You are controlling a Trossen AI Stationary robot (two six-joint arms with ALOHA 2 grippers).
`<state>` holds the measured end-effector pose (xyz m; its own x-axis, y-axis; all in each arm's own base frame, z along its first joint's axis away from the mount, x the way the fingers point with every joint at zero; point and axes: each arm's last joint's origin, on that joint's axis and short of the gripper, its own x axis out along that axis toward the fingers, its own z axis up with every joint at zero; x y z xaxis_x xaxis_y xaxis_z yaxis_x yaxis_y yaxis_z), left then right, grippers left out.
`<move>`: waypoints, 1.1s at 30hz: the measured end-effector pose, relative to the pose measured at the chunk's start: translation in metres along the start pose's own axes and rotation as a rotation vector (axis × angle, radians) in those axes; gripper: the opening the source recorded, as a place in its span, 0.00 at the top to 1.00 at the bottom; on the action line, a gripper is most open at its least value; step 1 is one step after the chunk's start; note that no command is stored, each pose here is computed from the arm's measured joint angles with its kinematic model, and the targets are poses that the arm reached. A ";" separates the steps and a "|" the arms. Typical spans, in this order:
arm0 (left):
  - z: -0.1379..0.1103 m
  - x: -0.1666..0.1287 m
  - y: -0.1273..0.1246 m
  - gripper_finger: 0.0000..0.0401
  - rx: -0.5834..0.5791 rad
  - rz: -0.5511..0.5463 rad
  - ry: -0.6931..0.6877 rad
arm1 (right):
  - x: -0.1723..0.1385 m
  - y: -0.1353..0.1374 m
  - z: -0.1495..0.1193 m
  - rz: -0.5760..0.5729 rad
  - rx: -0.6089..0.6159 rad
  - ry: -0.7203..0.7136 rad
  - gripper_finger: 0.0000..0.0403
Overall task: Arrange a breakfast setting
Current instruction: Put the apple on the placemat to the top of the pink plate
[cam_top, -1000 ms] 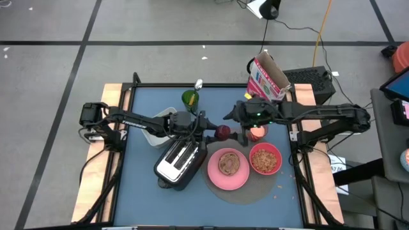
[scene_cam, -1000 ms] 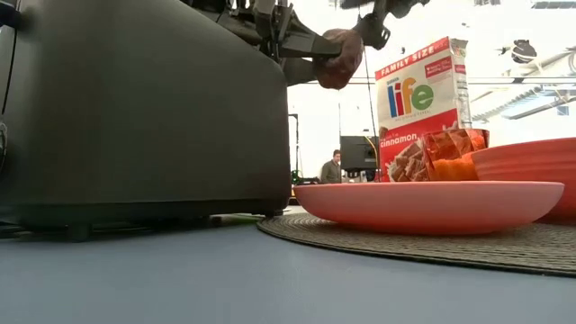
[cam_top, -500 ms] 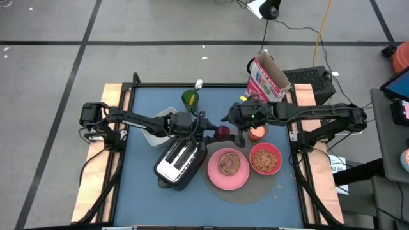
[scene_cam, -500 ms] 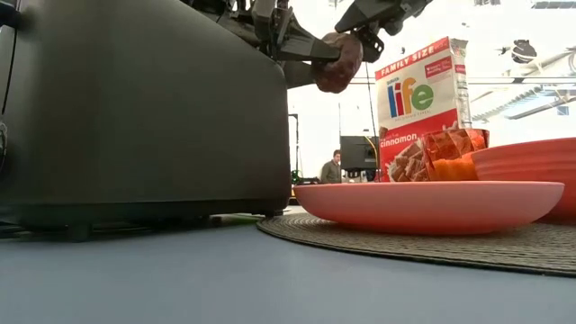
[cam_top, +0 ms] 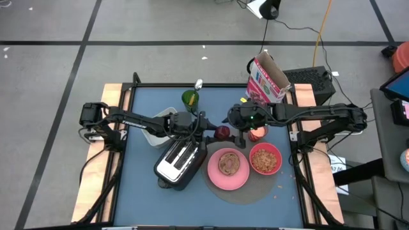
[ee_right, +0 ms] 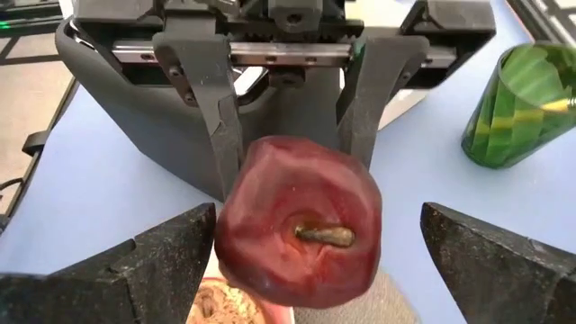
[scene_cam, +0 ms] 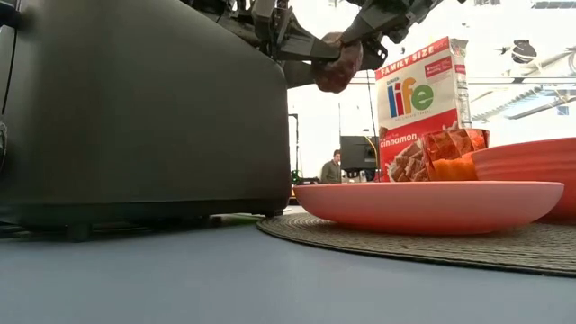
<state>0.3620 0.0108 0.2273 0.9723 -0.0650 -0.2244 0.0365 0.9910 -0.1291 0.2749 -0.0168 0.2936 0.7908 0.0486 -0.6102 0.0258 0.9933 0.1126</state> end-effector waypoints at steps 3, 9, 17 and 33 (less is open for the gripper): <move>0.000 0.000 0.000 0.44 -0.001 0.000 0.000 | 0.000 0.000 0.002 0.001 -0.029 -0.020 0.05; 0.000 0.000 0.000 0.44 -0.001 0.000 -0.001 | 0.000 0.000 0.002 0.000 -0.057 -0.023 0.05; 0.000 0.000 0.000 0.44 -0.003 0.000 -0.001 | 0.000 0.000 0.003 0.001 -0.033 -0.027 0.05; 0.000 0.000 0.000 0.44 -0.004 0.000 -0.001 | 0.000 0.001 0.002 0.003 0.003 -0.026 0.05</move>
<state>0.3620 0.0107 0.2275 0.9726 -0.0649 -0.2231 0.0357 0.9905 -0.1326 0.2764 -0.0165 0.2955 0.8063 0.0489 -0.5894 0.0252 0.9928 0.1168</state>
